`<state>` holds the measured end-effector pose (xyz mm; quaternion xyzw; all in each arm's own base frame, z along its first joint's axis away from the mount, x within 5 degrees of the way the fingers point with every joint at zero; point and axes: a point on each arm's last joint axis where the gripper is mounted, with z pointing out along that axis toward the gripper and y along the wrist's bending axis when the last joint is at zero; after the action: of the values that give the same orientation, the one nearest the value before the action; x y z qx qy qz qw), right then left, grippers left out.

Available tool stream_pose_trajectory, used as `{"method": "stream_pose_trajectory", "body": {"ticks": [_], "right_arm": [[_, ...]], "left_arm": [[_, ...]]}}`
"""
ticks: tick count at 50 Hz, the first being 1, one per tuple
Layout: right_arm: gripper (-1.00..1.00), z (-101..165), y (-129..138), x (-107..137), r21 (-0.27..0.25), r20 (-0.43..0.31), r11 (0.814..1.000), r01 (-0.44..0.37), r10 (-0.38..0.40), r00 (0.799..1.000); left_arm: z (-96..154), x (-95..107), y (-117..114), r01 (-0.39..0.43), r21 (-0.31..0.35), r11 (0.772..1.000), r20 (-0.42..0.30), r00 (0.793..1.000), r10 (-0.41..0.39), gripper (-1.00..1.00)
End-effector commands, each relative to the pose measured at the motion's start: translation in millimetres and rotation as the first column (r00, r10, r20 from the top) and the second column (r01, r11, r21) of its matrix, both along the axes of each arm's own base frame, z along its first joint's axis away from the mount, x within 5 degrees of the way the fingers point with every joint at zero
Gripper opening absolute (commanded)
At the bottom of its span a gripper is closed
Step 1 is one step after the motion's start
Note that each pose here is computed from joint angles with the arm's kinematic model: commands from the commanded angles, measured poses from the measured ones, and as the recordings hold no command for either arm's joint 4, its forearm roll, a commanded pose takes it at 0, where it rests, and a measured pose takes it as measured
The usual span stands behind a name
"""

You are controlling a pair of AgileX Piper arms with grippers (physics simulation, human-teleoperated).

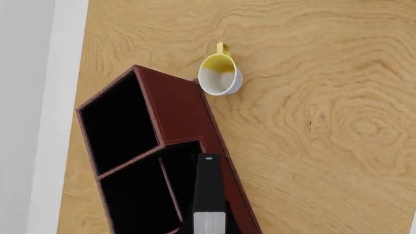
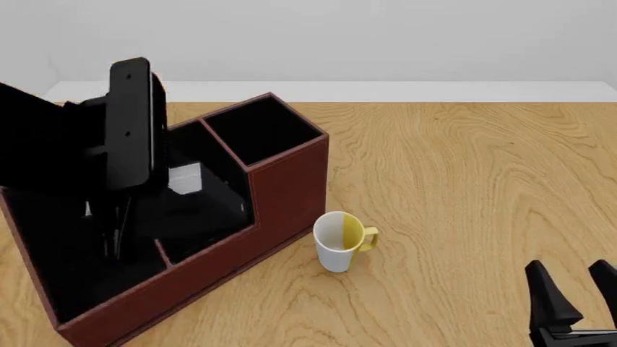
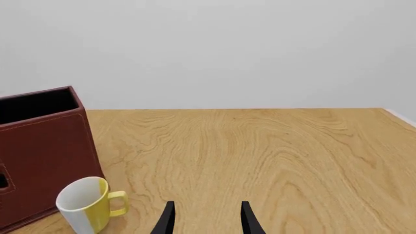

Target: Pick up the book and place it in the front compartment of the caddy.

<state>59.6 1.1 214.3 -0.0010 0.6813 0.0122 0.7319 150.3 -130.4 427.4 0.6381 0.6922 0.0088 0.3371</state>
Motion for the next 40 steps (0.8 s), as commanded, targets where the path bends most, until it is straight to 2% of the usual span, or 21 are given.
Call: {"method": "stream_pose_trajectory", "body": {"ticks": [1,5,6,7,11,12,13,15,16,17,23,26,27,34,36,37,38,40], "right_arm": [[1.0,0,0,0,0.005,-0.003,1.0,0.001,-0.001,1.0],[1.0,0,0,1,0.009,-0.005,1.0,0.001,-0.001,1.0],[1.0,0,0,1,0.01,-0.004,1.0,0.001,-0.001,1.0],[1.0,0,0,1,0.012,-0.004,1.0,0.001,-0.001,1.0],[1.0,0,0,2,0.016,-0.007,1.0,0.0,0.0,1.0],[1.0,0,0,2,0.016,-0.007,1.0,-0.001,0.001,1.0],[1.0,0,0,2,0.016,-0.006,1.0,-0.002,0.002,1.0],[1.0,-1,0,1,0.017,-0.007,1.0,-0.002,0.002,1.0],[1.0,-1,0,1,0.021,-0.007,1.0,0.0,0.0,1.0],[1.0,0,0,1,0.021,-0.006,1.0,0.002,-0.001,1.0],[1.0,0,0,2,0.023,-0.007,1.0,0.002,-0.002,1.0],[1.0,0,0,2,0.02,-0.007,1.0,0.0,0.0,1.0],[1.0,0,0,2,0.021,-0.006,1.0,0.001,-0.001,1.0],[1.0,0,0,2,0.019,-0.007,1.0,0.003,-0.003,1.0],[1.0,0,0,2,0.018,-0.007,1.0,0.003,-0.003,1.0],[1.0,0,0,2,0.018,-0.007,1.0,0.003,-0.003,1.0],[1.0,0,0,2,0.019,-0.007,1.0,0.003,-0.003,1.0],[1.0,0,0,2,0.019,-0.007,1.0,0.003,-0.003,1.0]], "left_arm": [[12,33,-11,-0.073,-0.014,0.997,0.003,0.997,0.073,-1.0],[9,38,-16,-0.116,-0.034,0.993,-0.036,0.993,0.115,-1.0],[3,40,-15,-0.114,-0.012,0.993,-0.042,0.993,0.113,-1.0],[-5,42,-17,-0.139,-0.007,0.99,-0.079,0.987,0.138,-1.0],[-19,51,-11,-0.189,0.025,0.982,-0.118,0.975,0.191,-1.0],[-16,59,-3,-0.185,0.042,0.982,-0.086,0.978,0.188,-1.0],[-8,59,-5,-0.204,0.012,0.979,-0.081,0.976,0.205,-1.0],[-5,61,-3,-0.209,0.008,0.978,-0.071,0.975,0.209,-1.0],[-11,61,-1,-0.202,0.028,0.979,-0.076,0.976,0.203,-1.0],[-21,76,18,-0.226,0.086,0.97,-0.074,0.97,0.233,-1.0],[-16,85,28,-0.258,0.088,0.962,-0.053,0.963,0.263,-1.0],[-18,92,41,-0.254,0.124,0.959,-0.034,0.965,0.259,-1.0],[-9,94,41,-0.253,0.11,0.961,-0.007,0.967,0.256,-1.0],[-1,98,42,-0.242,0.11,0.964,0.024,0.97,0.24,-1.0],[6,104,50,-0.242,0.123,0.962,0.061,0.97,0.236,-1.0],[8,104,46,-0.247,0.108,0.963,0.057,0.969,0.242,-1.0],[17,107,51,-0.236,0.117,0.965,0.1,0.969,0.225,-1.0],[17,108,47,-0.238,0.105,0.966,0.093,0.969,0.229,-1.0]]}}
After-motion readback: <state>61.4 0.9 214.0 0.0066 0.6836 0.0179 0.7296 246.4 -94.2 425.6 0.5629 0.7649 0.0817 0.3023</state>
